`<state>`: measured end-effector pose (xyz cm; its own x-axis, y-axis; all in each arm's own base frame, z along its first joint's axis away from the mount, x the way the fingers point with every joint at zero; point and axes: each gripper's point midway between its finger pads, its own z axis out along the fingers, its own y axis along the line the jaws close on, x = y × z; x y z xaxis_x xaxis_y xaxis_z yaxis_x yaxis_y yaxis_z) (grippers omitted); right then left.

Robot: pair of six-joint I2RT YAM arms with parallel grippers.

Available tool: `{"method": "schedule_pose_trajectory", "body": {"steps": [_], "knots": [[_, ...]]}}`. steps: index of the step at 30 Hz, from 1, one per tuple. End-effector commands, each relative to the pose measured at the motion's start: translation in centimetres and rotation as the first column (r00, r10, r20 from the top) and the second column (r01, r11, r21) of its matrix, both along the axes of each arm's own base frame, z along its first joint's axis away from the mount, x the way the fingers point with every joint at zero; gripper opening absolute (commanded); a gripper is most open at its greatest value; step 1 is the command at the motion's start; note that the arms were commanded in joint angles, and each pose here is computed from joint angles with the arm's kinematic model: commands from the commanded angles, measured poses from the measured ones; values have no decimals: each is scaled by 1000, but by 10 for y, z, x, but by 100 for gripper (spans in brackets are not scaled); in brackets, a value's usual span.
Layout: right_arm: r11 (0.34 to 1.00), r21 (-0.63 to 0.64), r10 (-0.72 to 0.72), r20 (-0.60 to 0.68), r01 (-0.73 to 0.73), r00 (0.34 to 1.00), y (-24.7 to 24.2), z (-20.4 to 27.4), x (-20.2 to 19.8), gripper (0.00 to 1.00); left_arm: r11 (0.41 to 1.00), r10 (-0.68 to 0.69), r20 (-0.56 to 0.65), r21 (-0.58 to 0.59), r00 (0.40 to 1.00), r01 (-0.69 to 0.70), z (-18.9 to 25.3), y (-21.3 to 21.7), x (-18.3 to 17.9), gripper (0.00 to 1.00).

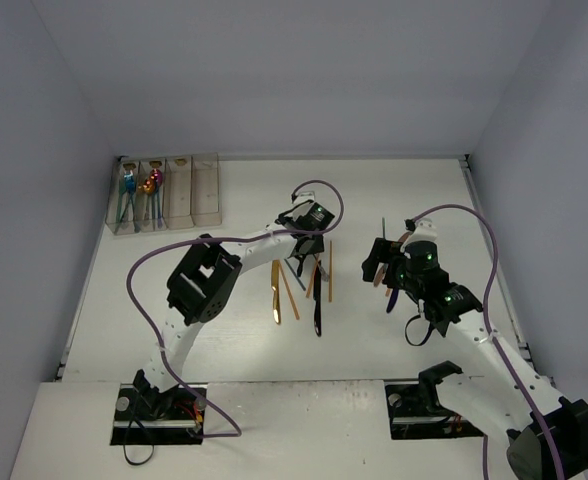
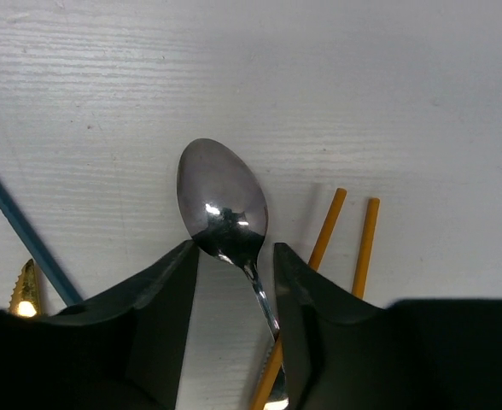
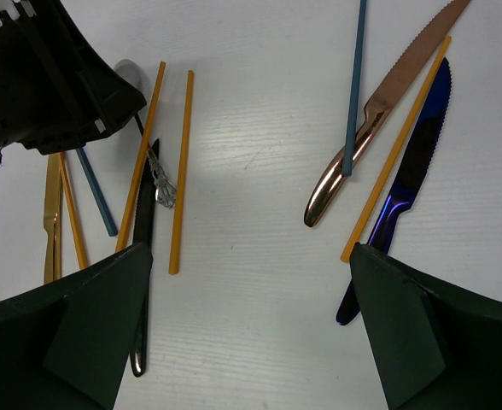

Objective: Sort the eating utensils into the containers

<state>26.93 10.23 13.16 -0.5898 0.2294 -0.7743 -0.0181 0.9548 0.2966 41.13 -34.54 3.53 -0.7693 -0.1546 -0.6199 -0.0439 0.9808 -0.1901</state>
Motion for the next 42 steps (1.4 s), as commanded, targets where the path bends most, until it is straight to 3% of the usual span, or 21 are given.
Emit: {"method": "schedule_pose_trajectory", "body": {"steps": [1, 6, 13, 22, 30, 37, 42], "knots": [[1000, 24, -6, 38, 5, 999, 2, 11, 5, 100, 999, 12, 60, -47, 998, -9, 29, -9, 12, 28], [1000, 25, -9, 36, 8, 999, 1, 10, 5, 100, 999, -8, 108, -32, 994, 11, 45, -7, 17, 12], [1000, 28, -12, 36, 11, 999, 1, 10, 4, 100, 997, -60, 191, -38, 980, 69, 66, -14, 26, 0], [999, 35, -12, 36, 10, 999, 1, 9, 2, 100, 988, -113, 343, -64, 932, 143, 119, -20, 36, 0], [999, 37, -11, 31, 10, 999, 2, 9, 2, 100, 975, -175, 495, -33, 851, 220, 158, -24, 43, 0], [999, 45, -8, 30, 7, 1000, 3, 9, 0, 100, 958, -212, 572, -40, 792, 285, 184, -42, 53, 0], [998, 60, -6, 36, 4, 999, 4, 14, -1, 100, 967, -190, 607, -18, 771, 253, 207, -27, 61, 0]]}}
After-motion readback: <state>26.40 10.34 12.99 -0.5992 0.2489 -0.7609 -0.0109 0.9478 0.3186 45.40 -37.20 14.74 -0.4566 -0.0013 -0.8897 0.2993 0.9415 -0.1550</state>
